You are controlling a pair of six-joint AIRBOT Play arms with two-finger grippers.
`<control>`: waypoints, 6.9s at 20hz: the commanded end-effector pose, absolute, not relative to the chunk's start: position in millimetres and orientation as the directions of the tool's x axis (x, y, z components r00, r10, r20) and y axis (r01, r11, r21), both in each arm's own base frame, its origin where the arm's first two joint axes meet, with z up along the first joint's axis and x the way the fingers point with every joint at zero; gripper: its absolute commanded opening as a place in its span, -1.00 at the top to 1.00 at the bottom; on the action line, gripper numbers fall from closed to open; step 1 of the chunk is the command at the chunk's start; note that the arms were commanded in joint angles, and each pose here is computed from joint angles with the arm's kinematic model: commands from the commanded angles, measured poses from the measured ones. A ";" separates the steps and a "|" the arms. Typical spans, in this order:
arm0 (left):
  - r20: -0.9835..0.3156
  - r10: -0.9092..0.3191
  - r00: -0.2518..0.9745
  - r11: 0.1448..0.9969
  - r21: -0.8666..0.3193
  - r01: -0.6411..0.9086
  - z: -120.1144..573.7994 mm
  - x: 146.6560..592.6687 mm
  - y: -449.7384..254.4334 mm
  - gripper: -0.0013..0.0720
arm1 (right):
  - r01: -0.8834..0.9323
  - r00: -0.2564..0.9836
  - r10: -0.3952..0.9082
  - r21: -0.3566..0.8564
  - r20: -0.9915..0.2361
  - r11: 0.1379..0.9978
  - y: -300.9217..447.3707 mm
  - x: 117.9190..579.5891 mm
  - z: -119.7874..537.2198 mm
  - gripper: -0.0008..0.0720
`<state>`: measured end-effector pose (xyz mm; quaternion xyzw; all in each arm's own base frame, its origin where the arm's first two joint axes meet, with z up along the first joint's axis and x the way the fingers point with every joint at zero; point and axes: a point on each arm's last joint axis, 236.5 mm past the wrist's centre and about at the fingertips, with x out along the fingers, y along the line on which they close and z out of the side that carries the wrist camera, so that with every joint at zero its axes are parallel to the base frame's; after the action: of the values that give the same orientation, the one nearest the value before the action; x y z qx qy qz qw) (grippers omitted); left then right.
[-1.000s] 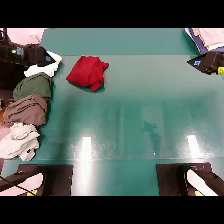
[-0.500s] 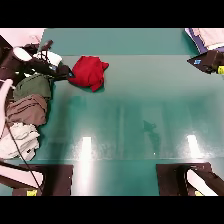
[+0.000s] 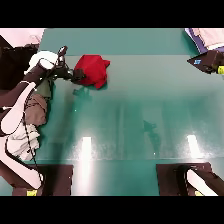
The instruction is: Fold the shirts.
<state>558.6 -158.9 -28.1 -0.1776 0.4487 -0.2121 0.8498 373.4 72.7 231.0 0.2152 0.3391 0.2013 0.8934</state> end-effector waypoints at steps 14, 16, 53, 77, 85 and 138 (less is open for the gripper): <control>-0.270 -0.906 0.325 0.376 -0.167 0.911 382.3 345.8 -264.5 0.91 | -0.359 0.837 0.463 0.347 -0.293 0.867 73.2 360.9 374.3 0.93; -0.302 -0.916 0.265 0.319 -0.143 0.937 381.8 316.2 -278.2 0.91 | -0.373 0.837 0.468 0.330 -0.283 0.867 75.8 355.0 384.2 0.93; -0.715 -0.699 0.030 0.709 -0.686 0.161 -64.2 194.5 -289.9 0.89 | -0.415 0.720 0.534 0.341 -0.442 0.843 92.2 324.0 348.9 0.93; -0.760 -0.577 0.300 0.794 -0.436 0.423 109.9 270.9 -179.0 0.90 | -0.061 0.019 0.585 0.583 -0.811 0.810 163.6 296.5 -102.7 -0.30; -0.762 -0.519 0.388 0.828 -0.335 0.450 134.6 287.8 -164.5 0.90 | -0.240 0.122 0.602 0.565 -0.789 0.789 176.1 338.7 -33.4 0.94; -0.970 -0.236 0.065 0.935 -0.208 0.286 -21.8 292.4 -110.1 -0.54 | -0.284 0.406 0.430 0.336 -0.806 0.898 93.5 402.5 121.0 -0.21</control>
<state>337.4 -104.8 12.5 -0.0265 0.6196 -0.1770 0.7642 434.2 93.3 140.0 0.0649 0.4822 0.2184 0.8459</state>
